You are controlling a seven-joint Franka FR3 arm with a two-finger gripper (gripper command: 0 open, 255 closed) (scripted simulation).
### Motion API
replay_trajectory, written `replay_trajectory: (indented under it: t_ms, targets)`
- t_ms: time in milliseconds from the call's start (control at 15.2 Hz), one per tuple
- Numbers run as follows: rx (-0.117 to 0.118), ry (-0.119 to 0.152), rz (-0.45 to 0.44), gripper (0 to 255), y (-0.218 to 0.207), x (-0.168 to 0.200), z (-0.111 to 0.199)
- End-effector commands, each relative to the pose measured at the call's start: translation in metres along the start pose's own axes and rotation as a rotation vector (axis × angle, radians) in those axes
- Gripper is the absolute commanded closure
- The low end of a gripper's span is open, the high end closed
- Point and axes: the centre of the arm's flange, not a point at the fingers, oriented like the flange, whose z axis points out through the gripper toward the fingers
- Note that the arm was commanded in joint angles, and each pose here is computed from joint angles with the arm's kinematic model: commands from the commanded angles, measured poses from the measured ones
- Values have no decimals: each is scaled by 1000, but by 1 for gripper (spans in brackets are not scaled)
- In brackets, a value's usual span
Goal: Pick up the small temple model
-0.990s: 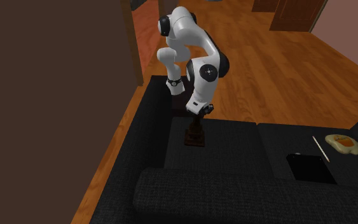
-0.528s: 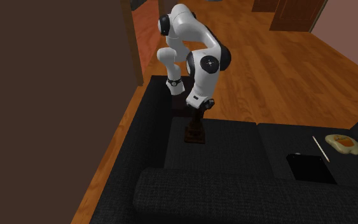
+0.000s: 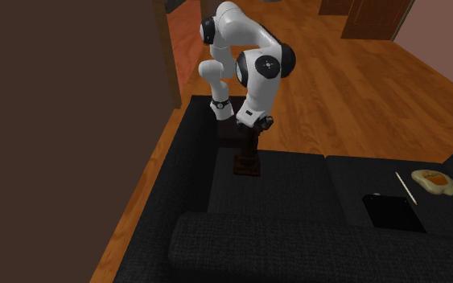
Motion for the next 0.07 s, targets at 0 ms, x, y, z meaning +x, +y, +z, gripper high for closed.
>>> replay_trajectory:
  t_ms: [0]
  targets:
    - [0, 1, 0, 255, 0, 0, -3]
